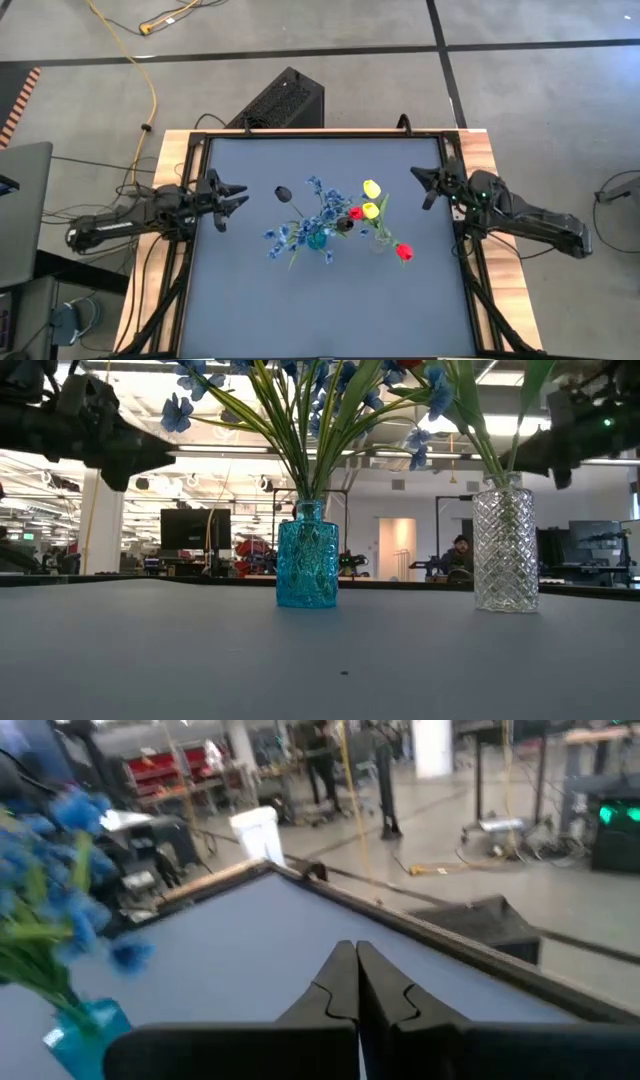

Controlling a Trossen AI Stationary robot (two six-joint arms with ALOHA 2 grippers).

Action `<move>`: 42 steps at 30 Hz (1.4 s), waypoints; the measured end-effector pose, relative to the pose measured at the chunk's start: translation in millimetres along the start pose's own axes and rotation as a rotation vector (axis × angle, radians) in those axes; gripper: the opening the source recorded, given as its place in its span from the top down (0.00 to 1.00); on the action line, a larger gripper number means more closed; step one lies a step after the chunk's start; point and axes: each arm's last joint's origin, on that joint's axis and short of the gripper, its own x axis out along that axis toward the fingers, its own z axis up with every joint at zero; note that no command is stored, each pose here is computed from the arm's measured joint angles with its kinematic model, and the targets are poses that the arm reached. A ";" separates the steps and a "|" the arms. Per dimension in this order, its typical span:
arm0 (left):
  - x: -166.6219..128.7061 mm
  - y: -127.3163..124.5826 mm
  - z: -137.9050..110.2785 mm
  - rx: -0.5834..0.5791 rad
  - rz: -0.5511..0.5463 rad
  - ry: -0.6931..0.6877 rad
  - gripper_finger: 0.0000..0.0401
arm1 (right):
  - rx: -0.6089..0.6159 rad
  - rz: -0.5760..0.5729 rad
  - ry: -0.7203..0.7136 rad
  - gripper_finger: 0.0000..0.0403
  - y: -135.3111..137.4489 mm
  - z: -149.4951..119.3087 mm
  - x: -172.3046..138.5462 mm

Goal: Sort flowers into vase by color
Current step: Return to Home Position

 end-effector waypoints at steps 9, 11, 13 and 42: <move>-0.2 2.5 -12.8 -0.020 0.011 0.048 0.65 | -0.002 0.036 -0.002 0.96 -0.2 -26.8 -7.3; 0.6 2.6 -14.4 -0.026 0.008 0.041 0.65 | -0.008 0.068 -0.005 0.96 1.7 -32.8 -4.5; 0.6 2.1 -13.0 -0.026 -0.004 0.025 0.65 | -0.019 0.127 0.006 0.96 3.6 -40.1 -3.1; 7.6 0.2 -25.1 0.013 -0.076 0.077 0.65 | -0.142 0.367 0.011 0.88 12.6 -48.3 -1.5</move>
